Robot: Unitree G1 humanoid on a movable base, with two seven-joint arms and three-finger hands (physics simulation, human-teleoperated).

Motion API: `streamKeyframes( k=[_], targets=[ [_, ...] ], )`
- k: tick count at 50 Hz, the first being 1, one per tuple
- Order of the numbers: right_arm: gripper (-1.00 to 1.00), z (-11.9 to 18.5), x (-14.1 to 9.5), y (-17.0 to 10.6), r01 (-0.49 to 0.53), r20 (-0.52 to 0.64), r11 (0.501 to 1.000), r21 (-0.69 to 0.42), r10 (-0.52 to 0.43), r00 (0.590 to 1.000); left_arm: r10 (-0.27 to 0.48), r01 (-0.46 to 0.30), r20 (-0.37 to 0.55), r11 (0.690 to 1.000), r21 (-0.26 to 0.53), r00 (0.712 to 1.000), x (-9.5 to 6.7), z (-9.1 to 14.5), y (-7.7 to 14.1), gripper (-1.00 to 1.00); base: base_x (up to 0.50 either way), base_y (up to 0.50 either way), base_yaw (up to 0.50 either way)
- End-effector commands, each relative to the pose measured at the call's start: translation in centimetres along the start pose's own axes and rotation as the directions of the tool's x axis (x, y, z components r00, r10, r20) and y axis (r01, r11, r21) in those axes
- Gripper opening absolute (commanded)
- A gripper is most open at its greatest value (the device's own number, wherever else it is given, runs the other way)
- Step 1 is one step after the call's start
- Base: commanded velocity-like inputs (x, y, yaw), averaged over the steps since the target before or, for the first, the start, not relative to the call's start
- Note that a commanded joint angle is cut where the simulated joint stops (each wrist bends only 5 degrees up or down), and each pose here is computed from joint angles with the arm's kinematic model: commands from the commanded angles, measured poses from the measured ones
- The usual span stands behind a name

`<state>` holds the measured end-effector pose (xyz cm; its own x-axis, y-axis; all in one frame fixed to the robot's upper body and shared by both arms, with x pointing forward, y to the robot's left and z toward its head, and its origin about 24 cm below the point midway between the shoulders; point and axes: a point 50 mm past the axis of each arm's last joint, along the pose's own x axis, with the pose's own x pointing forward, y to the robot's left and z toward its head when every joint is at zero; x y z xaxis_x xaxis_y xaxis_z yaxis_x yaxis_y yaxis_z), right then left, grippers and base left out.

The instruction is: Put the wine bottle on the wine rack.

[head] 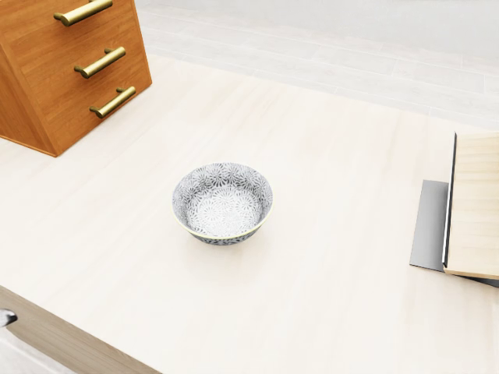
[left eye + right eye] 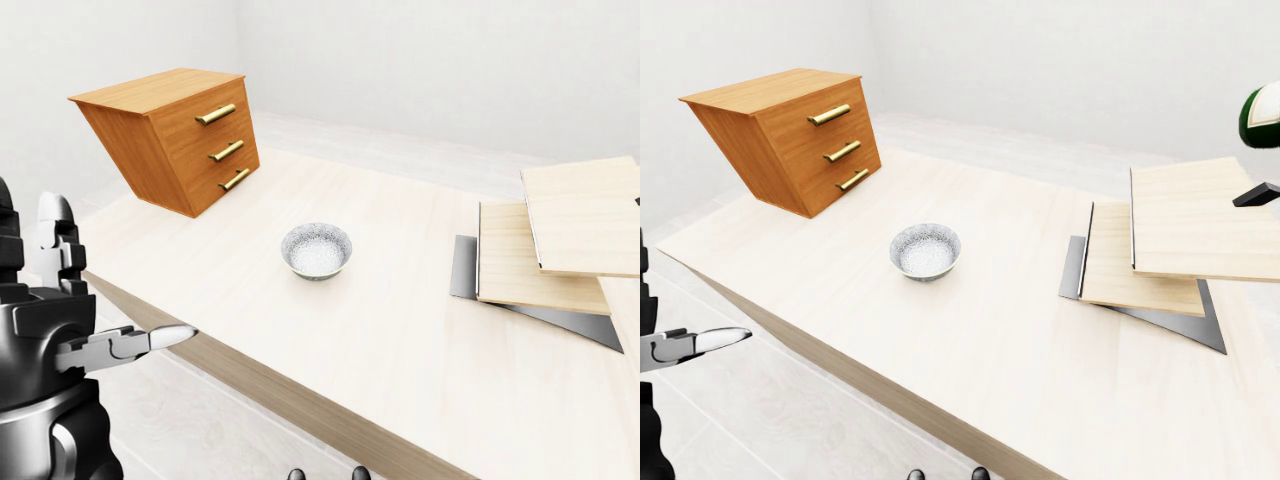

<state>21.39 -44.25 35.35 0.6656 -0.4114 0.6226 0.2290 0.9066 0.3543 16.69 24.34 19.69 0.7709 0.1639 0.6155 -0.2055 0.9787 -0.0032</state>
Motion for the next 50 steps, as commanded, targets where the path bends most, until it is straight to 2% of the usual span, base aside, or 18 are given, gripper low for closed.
streamKeyframes(
  k=[1,4,5,14,25,31,40,50],
  targets=[
    [-1.00,-0.7,-0.2,-1.0,0.077,-0.013,0.997,0.030,-0.077,0.997,0.000,0.000,-0.002,1.000,-0.001,1.000,0.0,-0.1,0.0,1.00,0.00,0.00,0.00],
    [-1.00,-1.5,-0.3,-1.5,0.113,-0.020,0.989,0.091,-0.112,0.994,-0.001,0.001,-0.012,1.000,-0.002,1.000,0.0,-0.3,-0.1,1.00,0.00,0.00,0.00],
    [-1.00,-2.0,-0.3,-1.4,0.111,-0.041,0.992,0.062,-0.109,0.993,-0.002,0.002,-0.012,1.000,-0.002,1.000,0.0,-0.3,-0.1,1.00,0.00,0.00,0.00],
    [-1.00,-3.8,-0.5,-1.9,0.103,-0.096,0.993,0.049,-0.098,0.991,0.000,0.000,-0.004,1.000,-0.001,1.000,0.0,-0.1,-0.1,1.00,0.00,0.00,0.00],
    [-1.00,-5.5,-1.2,-2.8,0.123,-0.133,0.988,0.096,-0.110,0.985,-0.004,0.004,-0.001,1.000,-0.001,1.000,0.0,-0.1,-0.2,1.00,0.00,0.00,0.00],
    [-1.00,-7.6,-1.3,-2.3,0.099,-0.201,0.994,0.054,-0.086,0.976,-0.003,0.003,-0.004,1.000,0.001,1.000,0.1,-0.2,-0.2,1.00,0.00,0.00,0.00],
    [-1.00,-7.2,-1.4,-2.3,0.089,-0.184,0.995,0.050,-0.078,0.980,-0.003,0.003,-0.013,1.000,-0.001,1.000,0.0,-0.3,-0.1,1.00,0.00,0.00,0.00],
    [-1.00,-8.4,-1.8,-2.1,0.065,-0.224,0.998,0.026,-0.057,0.973,-0.001,0.001,0.001,1.000,0.002,1.000,0.1,0.0,-0.1,1.00,0.00,0.00,0.00]
  ],
)
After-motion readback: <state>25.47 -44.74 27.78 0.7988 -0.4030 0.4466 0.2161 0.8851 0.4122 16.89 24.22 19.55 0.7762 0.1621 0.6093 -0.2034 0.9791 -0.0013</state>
